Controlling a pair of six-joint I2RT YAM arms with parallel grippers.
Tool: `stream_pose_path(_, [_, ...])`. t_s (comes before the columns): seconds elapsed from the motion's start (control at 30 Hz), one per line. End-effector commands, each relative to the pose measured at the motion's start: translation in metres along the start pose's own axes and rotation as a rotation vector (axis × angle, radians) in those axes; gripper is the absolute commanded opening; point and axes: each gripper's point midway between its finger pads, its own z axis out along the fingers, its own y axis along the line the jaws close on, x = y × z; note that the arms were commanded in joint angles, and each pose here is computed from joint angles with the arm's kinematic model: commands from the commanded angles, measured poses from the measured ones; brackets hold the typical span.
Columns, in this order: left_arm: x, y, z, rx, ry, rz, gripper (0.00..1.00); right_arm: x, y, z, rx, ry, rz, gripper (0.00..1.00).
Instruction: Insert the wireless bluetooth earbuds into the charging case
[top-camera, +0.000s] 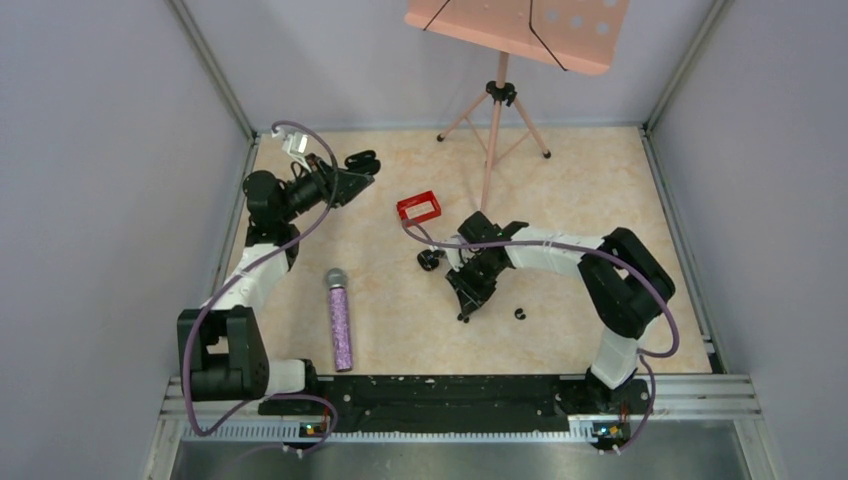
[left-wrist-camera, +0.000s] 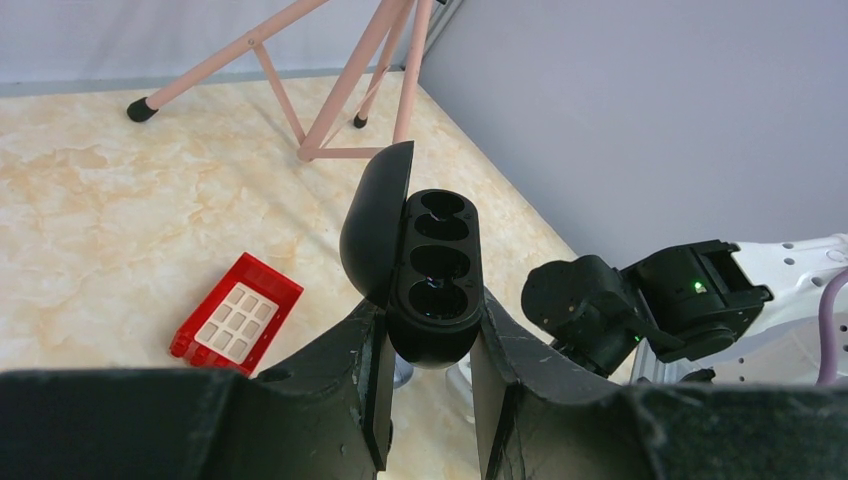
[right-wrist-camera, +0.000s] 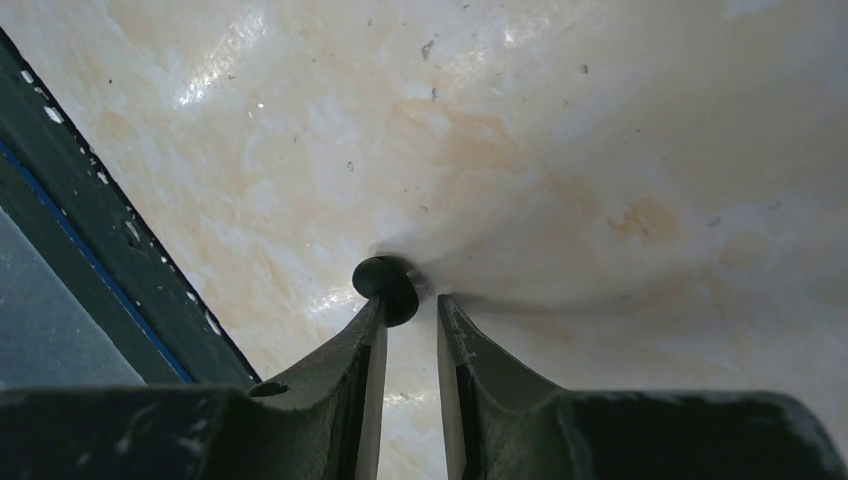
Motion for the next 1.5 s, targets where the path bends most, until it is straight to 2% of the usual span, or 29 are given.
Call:
stream_pose_path(0.0, [-0.012,-0.012,-0.006,0.013,-0.042,0.047,0.00,0.002,0.010,0.007,0.003,0.011,-0.034,0.25])
stream_pose_path(0.1, [-0.009,-0.013,-0.008,0.010,-0.043,0.045,0.00,0.004,0.012,0.008,0.005,0.020,-0.039,0.29])
stream_pose_path(0.2, [-0.008,-0.015,-0.009,0.010,-0.042,0.043,0.00,0.004,0.014,0.008,0.006,0.019,-0.041,0.27])
stream_pose_path(0.47, [0.000,-0.014,-0.012,0.009,-0.024,0.034,0.00,-0.013,0.015,-0.010,0.042,-0.031,-0.120,0.01])
stream_pose_path(0.53, [0.001,-0.014,-0.011,0.017,-0.017,0.036,0.00,-0.023,0.015,-0.024,0.059,-0.060,-0.189,0.00])
stream_pose_path(0.67, [0.005,-0.023,-0.006,0.096,0.024,0.076,0.00,-0.049,0.019,-0.071,0.084,-0.159,-0.372,0.00])
stream_pose_path(0.83, [0.021,-0.049,0.013,0.248,0.122,0.165,0.00,-0.096,0.039,-0.167,0.175,-0.335,-0.742,0.00])
stream_pose_path(0.93, [0.038,-0.069,0.025,0.358,0.181,0.213,0.00,-0.106,0.062,-0.209,0.179,-0.361,-0.878,0.00])
stream_pose_path(1.03, [0.051,-0.088,0.035,0.468,0.221,0.278,0.00,-0.126,0.076,-0.242,0.208,-0.411,-0.875,0.00])
stream_pose_path(1.17, [0.061,-0.104,0.046,0.577,0.233,0.329,0.00,-0.148,0.092,-0.263,0.170,-0.440,-0.808,0.00])
stream_pose_path(1.47, [0.070,-0.121,0.048,0.666,0.245,0.392,0.00,-0.170,0.093,-0.259,0.223,-0.398,-0.820,0.00])
